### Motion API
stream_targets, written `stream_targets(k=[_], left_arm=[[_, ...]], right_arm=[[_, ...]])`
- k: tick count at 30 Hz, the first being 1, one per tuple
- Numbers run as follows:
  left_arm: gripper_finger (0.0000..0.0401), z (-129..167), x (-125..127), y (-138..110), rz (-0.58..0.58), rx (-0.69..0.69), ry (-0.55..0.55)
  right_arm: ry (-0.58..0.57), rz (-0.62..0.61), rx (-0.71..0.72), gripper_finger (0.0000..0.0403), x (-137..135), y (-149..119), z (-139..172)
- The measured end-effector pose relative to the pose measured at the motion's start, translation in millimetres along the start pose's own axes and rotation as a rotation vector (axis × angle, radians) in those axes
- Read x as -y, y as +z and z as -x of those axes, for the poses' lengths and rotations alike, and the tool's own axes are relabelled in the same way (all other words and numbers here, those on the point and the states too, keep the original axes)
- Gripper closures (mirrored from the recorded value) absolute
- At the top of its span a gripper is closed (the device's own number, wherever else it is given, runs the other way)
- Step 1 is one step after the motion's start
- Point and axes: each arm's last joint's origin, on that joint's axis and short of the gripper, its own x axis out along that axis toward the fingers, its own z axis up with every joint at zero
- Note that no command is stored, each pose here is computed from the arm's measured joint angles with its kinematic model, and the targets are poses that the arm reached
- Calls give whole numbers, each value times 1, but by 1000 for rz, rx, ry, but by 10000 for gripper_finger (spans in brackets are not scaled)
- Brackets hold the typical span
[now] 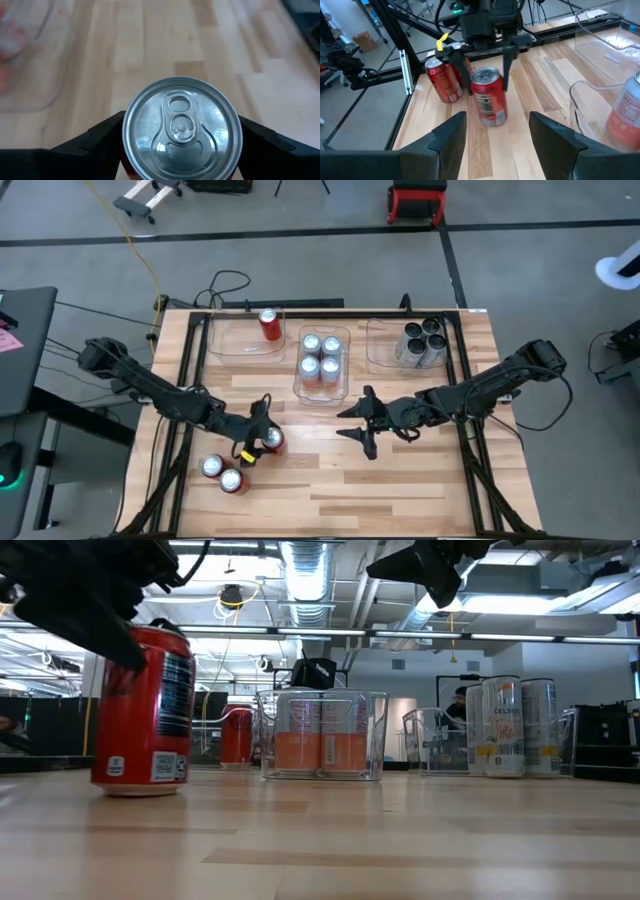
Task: Sort soda cans
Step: Put the right red soda can in the left transparent bin
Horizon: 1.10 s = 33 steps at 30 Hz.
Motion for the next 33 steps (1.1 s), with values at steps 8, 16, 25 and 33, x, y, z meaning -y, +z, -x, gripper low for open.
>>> stream_targets(k=[8,16,25,33], left_arm=[[104,27,-23,43,14,-41,193],[104,76,-61,81,11,-4,387],[104,134,-125,92,90,112,694],[104,125,-176,80,203,51,769]], right_arm=[[-2,1,-6,168,0,-1,0],[2,-4,6,168,0,1,0],[-25,-11,13,168,8,3,-2],[-35,-14,15,168,11,5,-3]])
